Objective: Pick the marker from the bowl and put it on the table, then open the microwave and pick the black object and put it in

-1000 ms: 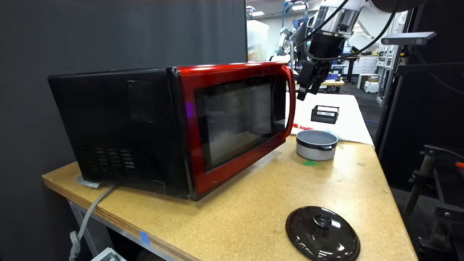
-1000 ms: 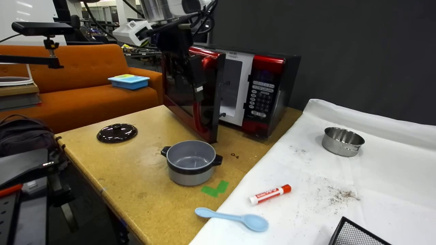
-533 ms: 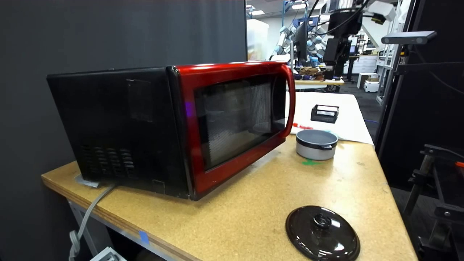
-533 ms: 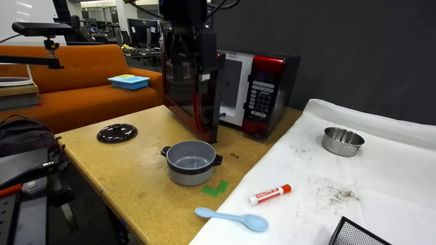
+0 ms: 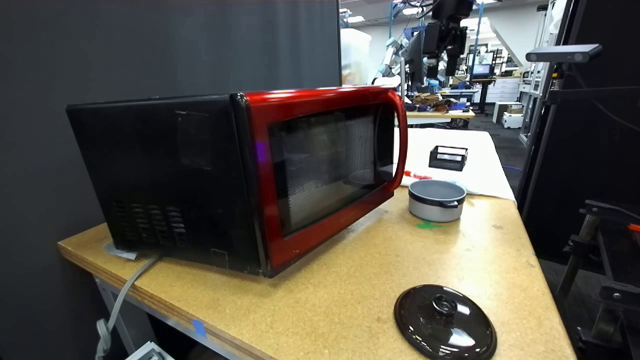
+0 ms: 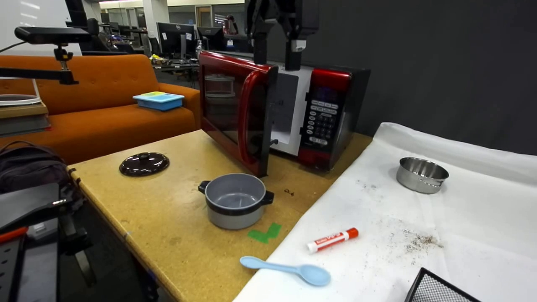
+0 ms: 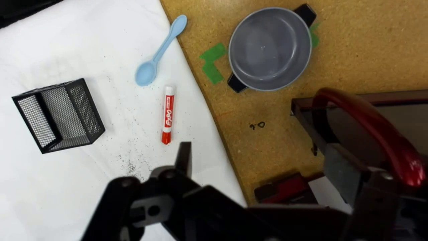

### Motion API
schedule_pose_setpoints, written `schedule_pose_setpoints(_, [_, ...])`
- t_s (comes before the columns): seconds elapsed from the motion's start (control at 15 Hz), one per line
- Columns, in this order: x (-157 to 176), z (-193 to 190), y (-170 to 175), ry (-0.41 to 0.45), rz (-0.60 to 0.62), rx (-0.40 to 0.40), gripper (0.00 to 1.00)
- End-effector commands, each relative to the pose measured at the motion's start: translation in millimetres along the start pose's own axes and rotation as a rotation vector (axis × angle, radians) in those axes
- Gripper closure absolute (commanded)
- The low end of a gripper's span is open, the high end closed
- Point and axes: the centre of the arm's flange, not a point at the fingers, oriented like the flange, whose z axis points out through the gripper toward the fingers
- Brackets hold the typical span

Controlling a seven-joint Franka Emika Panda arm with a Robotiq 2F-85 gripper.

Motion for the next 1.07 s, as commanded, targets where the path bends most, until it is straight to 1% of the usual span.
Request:
schedule_pose_setpoints(0.0, [44,-13,-19,-0.032,0.016,-0.001,0.0])
schedule_pose_setpoints(0.33, [93,-45,-74,0.021,-0.004,-0.002,0.0])
schedule_pose_setpoints(0.4, [101,-49,-84,0.029,-0.009,0.005,0.25])
schedule_pose_setpoints(0.47, [110,-49,-96,0.035,-0.013,0.007,0.26])
schedule_pose_setpoints(0.67, [133,-37,-120,0.036,-0.027,0.015,0.47])
schedule_pose_setpoints(0.73, [141,-28,-126,0.038,-0.032,0.016,0.52])
schedule_pose_setpoints(0.93, [159,-1,-137,0.019,-0.045,0.016,0.77])
schedule_pose_setpoints(1.0, [164,8,-141,0.003,-0.045,0.012,0.83])
